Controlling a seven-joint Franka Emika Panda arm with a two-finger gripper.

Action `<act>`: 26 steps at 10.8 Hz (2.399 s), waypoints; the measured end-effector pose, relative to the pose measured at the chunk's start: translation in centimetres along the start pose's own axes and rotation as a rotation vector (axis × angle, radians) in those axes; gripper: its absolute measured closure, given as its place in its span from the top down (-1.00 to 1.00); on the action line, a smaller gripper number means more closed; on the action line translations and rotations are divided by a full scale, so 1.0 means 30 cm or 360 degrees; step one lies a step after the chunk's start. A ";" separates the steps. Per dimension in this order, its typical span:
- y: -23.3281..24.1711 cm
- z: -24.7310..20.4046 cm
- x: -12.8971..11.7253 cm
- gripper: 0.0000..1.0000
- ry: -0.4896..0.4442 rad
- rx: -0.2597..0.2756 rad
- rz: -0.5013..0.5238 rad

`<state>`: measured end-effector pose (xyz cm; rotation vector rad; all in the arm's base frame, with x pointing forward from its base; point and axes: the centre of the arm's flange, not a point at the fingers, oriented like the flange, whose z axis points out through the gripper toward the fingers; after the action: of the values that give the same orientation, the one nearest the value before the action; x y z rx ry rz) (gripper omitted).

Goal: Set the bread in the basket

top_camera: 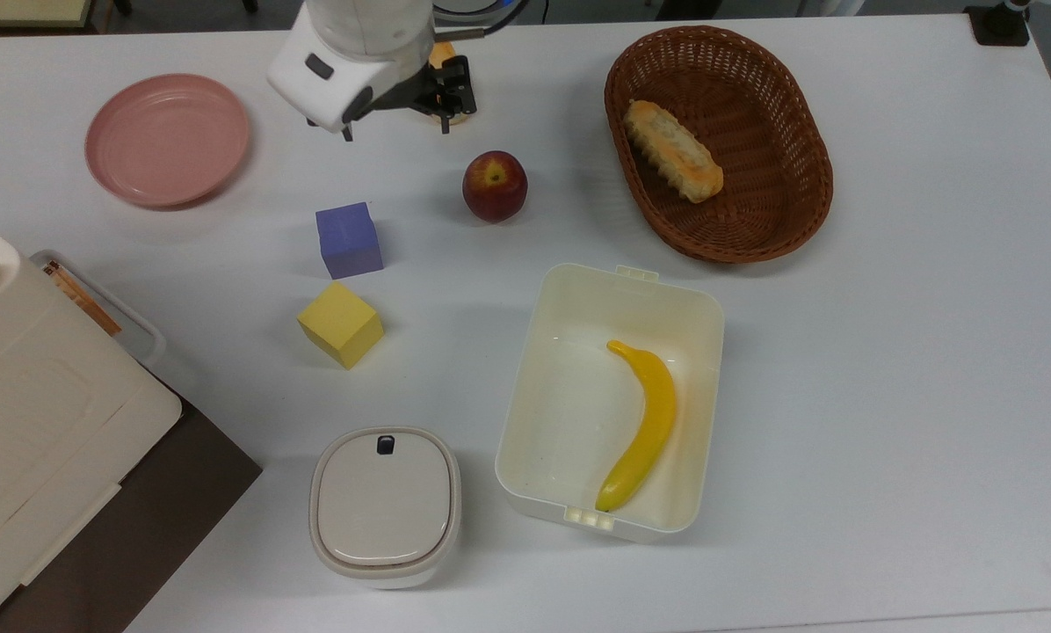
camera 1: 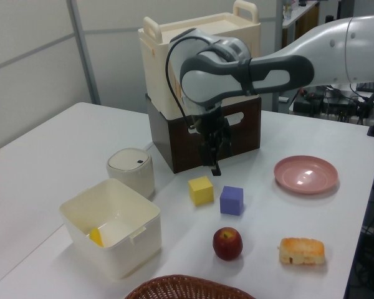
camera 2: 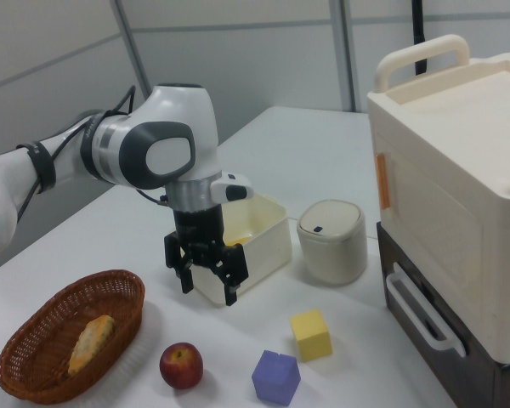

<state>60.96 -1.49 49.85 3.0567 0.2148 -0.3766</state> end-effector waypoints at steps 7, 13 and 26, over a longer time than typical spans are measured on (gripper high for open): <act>-0.043 0.078 0.017 1.00 -0.0147 0.0009 -0.0067; -0.031 -0.042 -0.086 1.00 -0.0088 -0.0005 -0.0084; -0.089 0.360 -0.252 1.00 -0.0539 0.0079 -0.0187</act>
<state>50.75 -0.59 41.15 2.9703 0.3713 -0.9065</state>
